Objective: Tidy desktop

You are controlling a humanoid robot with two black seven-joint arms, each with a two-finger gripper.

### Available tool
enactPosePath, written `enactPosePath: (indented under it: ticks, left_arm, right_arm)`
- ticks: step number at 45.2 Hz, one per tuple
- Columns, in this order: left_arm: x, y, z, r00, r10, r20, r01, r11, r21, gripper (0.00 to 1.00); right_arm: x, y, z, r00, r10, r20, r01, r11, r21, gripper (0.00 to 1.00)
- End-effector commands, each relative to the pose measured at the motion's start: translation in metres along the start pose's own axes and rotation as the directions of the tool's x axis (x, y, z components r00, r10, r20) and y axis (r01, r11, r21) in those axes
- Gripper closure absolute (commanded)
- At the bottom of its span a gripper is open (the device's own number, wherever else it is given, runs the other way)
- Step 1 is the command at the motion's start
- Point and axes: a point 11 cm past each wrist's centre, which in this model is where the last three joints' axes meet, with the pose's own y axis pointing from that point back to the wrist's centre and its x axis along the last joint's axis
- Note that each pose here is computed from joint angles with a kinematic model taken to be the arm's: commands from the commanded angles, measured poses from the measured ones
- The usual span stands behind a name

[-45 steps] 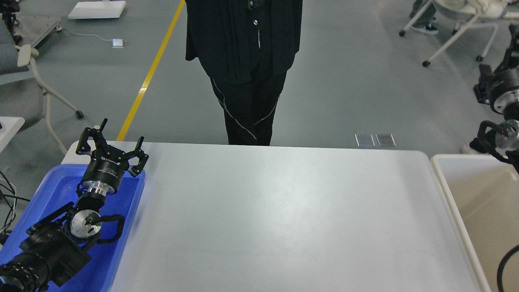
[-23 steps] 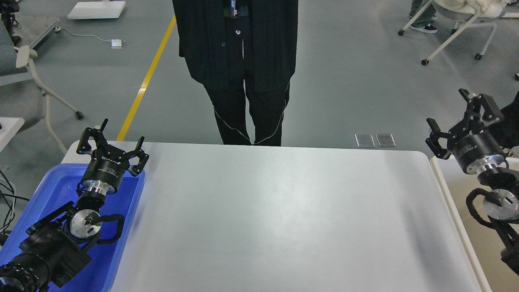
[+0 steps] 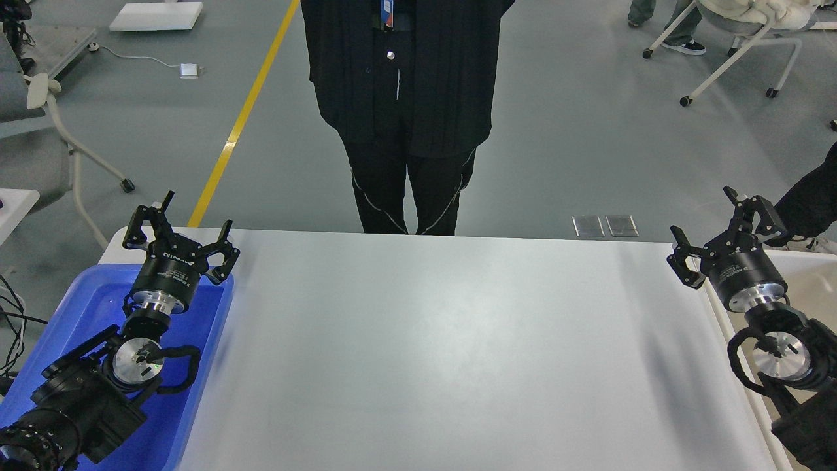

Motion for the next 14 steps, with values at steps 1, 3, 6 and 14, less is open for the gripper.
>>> enactPosePath:
  ticks: [1,3,6,14]
  left_arm:
    - [0.000,0.000,0.000,1.000,0.000,-0.001,0.000,1.000,-0.001,0.00]
    - [0.000,0.000,0.000,1.000,0.000,-0.001,0.000,1.000,-0.001,0.00]
    - [0.000,0.000,0.000,1.000,0.000,-0.001,0.000,1.000,-0.001,0.00]
    - [0.000,0.000,0.000,1.000,0.000,-0.001,0.000,1.000,-0.001,0.00]
  right_arm:
    - [-0.023,-0.025,0.005,0.996,0.022,0.088,-0.024,0.999,0.022,0.00]
    - [-0.028,-0.027,0.009,0.996,0.013,0.092,-0.014,1.000,0.017,0.00]
    - [-0.034,-0.028,0.012,0.996,0.000,0.092,-0.001,1.000,0.011,0.00]
    - [-0.039,-0.031,0.009,0.996,-0.016,0.092,0.015,1.000,0.016,0.00]
